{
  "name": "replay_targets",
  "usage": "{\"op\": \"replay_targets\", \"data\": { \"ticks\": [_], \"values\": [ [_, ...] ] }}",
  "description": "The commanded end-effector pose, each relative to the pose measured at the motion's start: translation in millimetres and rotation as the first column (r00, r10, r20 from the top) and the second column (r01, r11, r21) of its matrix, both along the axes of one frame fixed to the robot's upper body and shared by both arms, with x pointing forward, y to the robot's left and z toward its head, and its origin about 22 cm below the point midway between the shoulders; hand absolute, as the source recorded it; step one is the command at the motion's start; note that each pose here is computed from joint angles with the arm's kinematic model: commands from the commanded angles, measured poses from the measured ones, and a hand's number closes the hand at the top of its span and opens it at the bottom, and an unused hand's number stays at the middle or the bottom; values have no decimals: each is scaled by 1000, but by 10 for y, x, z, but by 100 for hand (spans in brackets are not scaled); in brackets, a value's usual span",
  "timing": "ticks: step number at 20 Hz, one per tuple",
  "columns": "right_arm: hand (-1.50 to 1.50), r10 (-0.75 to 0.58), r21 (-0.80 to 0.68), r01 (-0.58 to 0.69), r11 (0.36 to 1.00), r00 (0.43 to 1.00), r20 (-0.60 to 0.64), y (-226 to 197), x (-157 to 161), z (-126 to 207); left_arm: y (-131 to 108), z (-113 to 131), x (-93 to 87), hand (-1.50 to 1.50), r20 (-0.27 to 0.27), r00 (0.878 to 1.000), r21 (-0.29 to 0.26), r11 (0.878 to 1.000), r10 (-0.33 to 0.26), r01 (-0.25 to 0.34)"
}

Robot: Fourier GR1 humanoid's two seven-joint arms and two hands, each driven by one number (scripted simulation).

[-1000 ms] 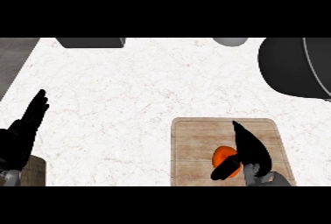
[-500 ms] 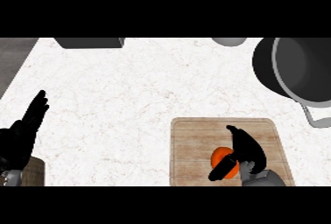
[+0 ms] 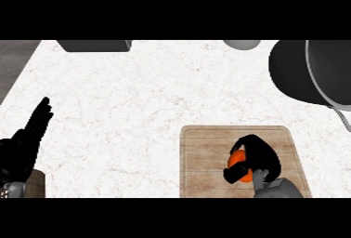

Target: Pick the squash from the cutting board and place it in the pot

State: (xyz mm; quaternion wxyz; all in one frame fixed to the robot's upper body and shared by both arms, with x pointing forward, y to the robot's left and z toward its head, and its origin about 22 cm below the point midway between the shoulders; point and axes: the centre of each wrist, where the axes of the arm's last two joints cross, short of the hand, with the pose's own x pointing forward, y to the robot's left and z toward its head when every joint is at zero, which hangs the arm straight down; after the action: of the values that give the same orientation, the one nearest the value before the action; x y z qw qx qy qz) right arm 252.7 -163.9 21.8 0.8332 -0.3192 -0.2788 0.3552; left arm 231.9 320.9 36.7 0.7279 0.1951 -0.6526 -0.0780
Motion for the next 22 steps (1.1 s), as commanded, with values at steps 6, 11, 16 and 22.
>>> {"op": "replay_targets", "data": {
  "ticks": [6,11,16,22],
  "values": [
    [150,407,-52,-403,914,905,123,-176,-126,109,75,-127,2,0,-50,998,-1,999,33,-33],
    [150,805,-221,-797,562,464,371,137,-267,607,-42,-48,10,0,-49,999,-14,1000,-12,11],
    [150,829,-461,-809,365,58,556,-45,-406,1011,21,-112,-38,0,-78,996,-27,999,31,-33],
    [150,659,-625,-619,476,-219,719,-448,-447,1350,119,-115,-118,0,-77,992,-22,995,99,-101]
  ]
}}
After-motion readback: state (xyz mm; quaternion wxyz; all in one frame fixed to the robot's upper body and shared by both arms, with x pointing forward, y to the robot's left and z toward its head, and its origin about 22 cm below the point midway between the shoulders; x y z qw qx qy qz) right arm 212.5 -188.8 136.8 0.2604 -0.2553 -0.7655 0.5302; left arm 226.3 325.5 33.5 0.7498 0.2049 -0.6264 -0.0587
